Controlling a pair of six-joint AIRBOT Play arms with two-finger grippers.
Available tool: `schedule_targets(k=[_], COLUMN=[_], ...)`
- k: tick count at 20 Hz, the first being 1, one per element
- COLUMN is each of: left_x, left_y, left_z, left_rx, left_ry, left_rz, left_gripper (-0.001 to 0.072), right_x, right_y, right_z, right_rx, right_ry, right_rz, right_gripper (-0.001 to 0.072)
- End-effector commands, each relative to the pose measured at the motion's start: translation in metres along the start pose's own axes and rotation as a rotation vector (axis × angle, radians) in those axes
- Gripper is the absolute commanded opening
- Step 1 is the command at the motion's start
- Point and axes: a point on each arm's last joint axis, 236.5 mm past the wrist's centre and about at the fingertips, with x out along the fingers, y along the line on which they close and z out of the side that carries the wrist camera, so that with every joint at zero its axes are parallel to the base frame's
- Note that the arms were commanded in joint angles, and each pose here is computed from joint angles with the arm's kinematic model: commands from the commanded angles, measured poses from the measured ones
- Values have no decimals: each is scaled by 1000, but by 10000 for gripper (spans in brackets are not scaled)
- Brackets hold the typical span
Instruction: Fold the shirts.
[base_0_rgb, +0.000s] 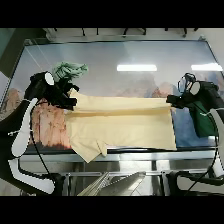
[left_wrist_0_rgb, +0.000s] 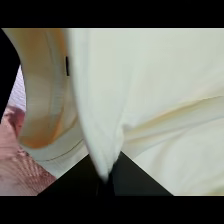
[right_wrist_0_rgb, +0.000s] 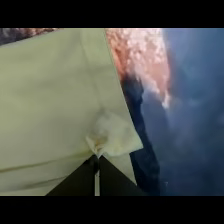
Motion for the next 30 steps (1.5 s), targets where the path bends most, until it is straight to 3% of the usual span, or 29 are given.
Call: schedule_targets(k=[1, 2, 3, 4, 5, 8, 12, 18, 25, 30], left_x=[8, 8, 7, 6, 4, -27, -61, -5, 46, 68], left_y=[-1, -8, -15, -19, -24, -23, -3, -9, -28, -58], left_z=[-6, -4, -3, -5, -9, -27, -85, -192, -229, -202], left_rx=[-8, -12, -26, -55, -64, -60, -163, -495, -507, -481], left_ry=[15, 8, 5, 13, 26, 32, -29, 36, 178, 165], left_rz=[-10, -39, -70, -92, -112, -104, -111, -364, -396, -457], left_gripper=[15, 60, 436, 652, 664, 663, 663, 663, 663, 662], right_x=[5, 3, -2, -11, -22, -63, -92, -114, -124, -123], right_y=[4, 5, 5, 5, 4, -7, -5, 11, 17, 17], right_z=[-13, -14, -17, -24, -29, -41, -65, -72, -67, -67], right_rx=[28, 30, 13, -26, -63, -92, -21, 35, 29, 29], right_ry=[56, 64, 86, 126, 159, 186, 182, 44, 0, 0], right_rz=[16, 19, 17, 16, 14, 21, 205, 357, 380, 379], right_gripper=[46, 328, 720, 701, 701, 701, 701, 701, 701, 700])
